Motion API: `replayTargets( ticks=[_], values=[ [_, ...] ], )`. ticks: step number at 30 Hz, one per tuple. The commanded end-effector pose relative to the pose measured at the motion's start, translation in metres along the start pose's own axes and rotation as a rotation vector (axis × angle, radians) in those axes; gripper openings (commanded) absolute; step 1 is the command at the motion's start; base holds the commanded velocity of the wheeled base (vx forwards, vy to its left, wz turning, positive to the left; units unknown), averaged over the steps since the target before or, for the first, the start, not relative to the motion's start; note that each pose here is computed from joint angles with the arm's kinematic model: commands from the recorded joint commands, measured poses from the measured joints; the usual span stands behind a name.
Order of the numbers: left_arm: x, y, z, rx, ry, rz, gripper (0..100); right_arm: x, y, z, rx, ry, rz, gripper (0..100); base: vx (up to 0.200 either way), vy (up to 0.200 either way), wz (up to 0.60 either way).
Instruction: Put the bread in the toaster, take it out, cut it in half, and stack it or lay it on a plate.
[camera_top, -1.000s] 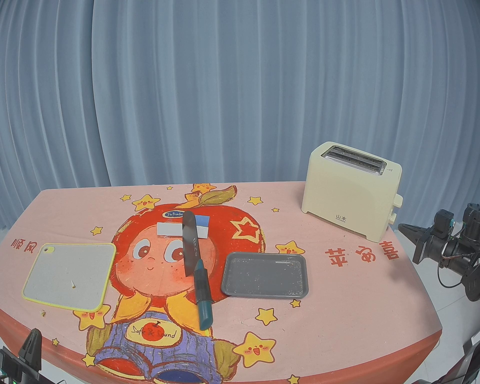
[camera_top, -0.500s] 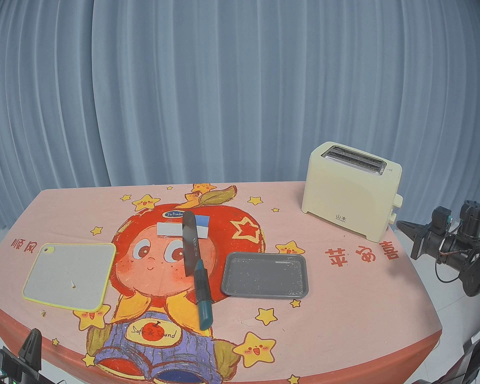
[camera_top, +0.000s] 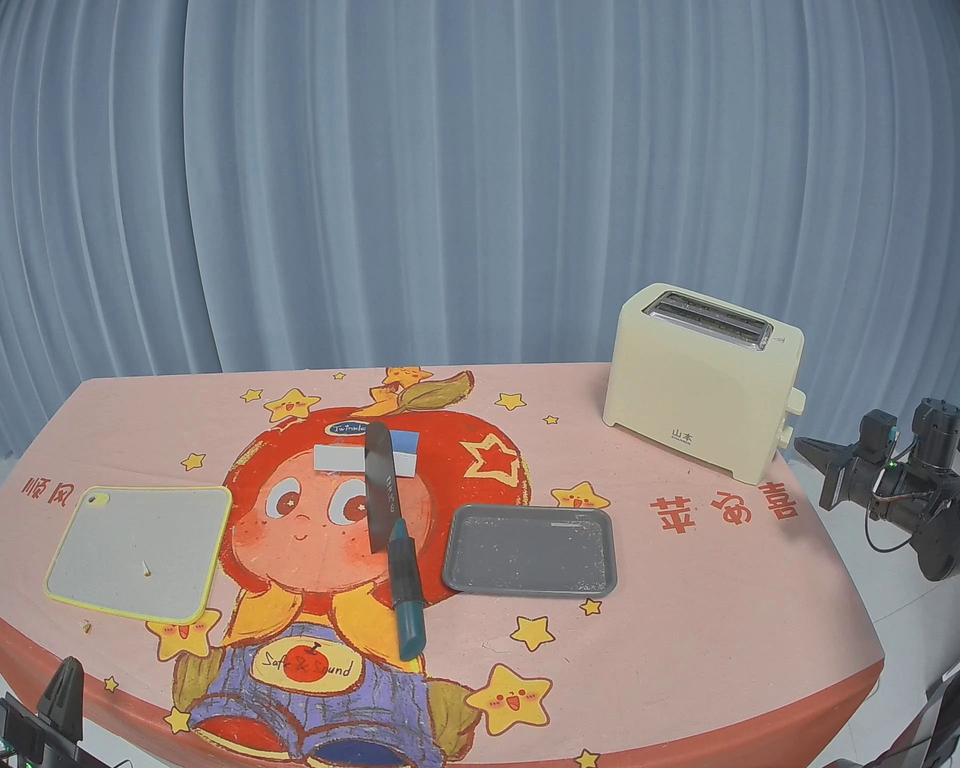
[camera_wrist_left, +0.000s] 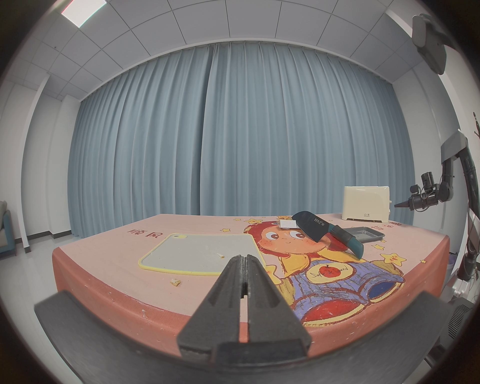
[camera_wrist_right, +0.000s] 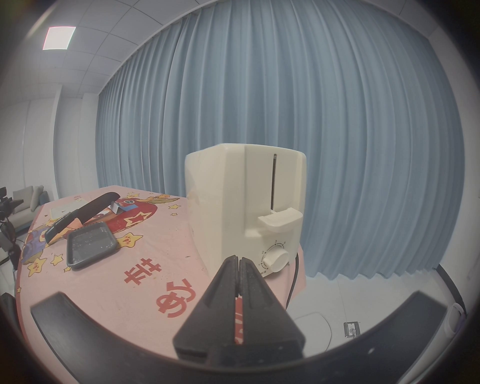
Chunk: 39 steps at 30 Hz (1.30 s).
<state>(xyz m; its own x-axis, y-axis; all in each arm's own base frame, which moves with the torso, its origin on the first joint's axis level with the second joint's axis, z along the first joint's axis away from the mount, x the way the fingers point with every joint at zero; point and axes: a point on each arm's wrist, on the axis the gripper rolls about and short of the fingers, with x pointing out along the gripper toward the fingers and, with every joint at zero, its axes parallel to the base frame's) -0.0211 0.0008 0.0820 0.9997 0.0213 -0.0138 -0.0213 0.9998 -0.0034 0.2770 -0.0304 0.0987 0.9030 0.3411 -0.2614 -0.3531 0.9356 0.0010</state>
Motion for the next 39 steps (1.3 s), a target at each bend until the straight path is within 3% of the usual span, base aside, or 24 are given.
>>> replayTargets(
  ticks=[1,19,39],
  values=[
    [0.001,0.0,-0.005,0.0,0.017,0.0,0,0.005,-0.003,-0.005,0.01,0.017,-0.002,0,0.0,0.0,0.0],
    [0.001,0.0,-0.005,0.0,0.017,0.0,0,0.021,-0.013,-0.007,0.01,0.013,-0.005,0,0.0,0.0,0.0],
    [0.001,0.0,-0.005,0.0,0.017,0.0,0,0.025,-0.02,-0.008,0.041,0.012,-0.027,0,0.0,0.0,0.0]
  ],
)
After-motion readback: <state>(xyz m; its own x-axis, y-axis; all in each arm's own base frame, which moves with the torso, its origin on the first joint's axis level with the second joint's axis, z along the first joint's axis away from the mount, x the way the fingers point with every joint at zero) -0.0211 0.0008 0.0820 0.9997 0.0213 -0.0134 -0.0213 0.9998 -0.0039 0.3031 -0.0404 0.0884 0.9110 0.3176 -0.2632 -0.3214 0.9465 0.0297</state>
